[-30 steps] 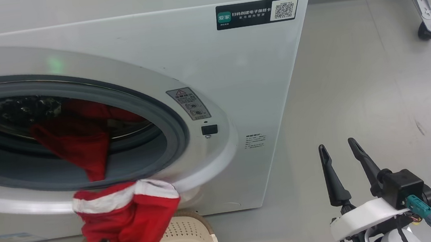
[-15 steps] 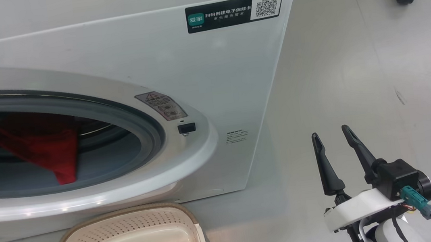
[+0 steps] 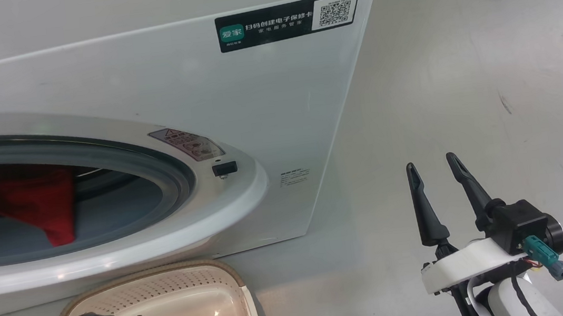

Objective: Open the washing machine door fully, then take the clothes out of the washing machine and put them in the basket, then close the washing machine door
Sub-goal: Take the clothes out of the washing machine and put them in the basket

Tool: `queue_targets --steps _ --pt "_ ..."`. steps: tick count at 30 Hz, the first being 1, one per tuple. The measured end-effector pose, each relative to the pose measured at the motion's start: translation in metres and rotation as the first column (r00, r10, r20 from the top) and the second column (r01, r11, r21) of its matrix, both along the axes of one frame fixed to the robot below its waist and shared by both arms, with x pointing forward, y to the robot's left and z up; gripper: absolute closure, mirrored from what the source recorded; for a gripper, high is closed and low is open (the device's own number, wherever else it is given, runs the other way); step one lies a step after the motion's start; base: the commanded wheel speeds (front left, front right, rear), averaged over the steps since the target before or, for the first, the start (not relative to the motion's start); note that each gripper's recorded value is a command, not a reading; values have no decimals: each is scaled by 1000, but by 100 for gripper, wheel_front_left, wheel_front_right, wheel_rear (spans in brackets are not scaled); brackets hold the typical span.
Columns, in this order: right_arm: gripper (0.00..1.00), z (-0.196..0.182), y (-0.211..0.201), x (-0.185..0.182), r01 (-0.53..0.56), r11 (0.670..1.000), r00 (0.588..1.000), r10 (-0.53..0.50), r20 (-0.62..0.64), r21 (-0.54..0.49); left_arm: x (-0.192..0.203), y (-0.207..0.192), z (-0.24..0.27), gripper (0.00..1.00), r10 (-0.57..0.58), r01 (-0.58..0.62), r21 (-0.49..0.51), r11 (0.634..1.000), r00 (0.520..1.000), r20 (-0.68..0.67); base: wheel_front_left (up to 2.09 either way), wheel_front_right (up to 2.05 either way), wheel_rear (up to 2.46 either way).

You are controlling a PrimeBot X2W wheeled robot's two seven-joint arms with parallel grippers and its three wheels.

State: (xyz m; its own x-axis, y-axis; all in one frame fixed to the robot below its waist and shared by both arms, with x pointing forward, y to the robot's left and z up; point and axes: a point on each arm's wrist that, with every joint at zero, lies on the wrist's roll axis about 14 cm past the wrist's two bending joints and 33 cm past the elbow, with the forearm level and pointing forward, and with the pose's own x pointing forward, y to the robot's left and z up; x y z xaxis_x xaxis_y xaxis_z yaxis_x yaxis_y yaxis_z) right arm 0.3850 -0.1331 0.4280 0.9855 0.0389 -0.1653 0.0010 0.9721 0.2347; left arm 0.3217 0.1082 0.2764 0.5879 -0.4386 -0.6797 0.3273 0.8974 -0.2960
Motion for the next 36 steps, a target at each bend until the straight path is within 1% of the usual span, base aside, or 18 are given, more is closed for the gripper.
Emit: queue_targets --steps 4,12,13,14,22,27,36 --pt "0 -1 0 0 1 1000 1000 -1 -2 0 -1 2 -6 100 -1 2 14 1000 1000 -22 0 0 0" --pt "0 -2 0 1 3 1000 1000 -3 -6 -2 8 1 -8 100 20 -20 8 1000 1000 -20 0 0 0" --pt "0 -2 1 2 2 1000 1000 -2 -4 -2 9 1 -7 75 23 -23 6 1000 1000 -18 0 0 0" --pt "0 -1 2 3 0 1000 1000 0 -1 -1 9 1 -7 1 25 -25 4 1000 1000 -16 0 0 0" --pt "0 3 5 5 -7 1000 1000 7 11 -1 11 4 -5 0 28 -28 16 999 1000 6 0 0 0" --pt "0 7 5 6 -8 1000 1000 8 24 0 17 6 4 0 68 -67 -7 998 997 45 0 0 0" --pt "0 16 7 7 -14 1000 999 13 50 5 26 15 22 0 93 -92 -15 996 989 116 0 0 0"
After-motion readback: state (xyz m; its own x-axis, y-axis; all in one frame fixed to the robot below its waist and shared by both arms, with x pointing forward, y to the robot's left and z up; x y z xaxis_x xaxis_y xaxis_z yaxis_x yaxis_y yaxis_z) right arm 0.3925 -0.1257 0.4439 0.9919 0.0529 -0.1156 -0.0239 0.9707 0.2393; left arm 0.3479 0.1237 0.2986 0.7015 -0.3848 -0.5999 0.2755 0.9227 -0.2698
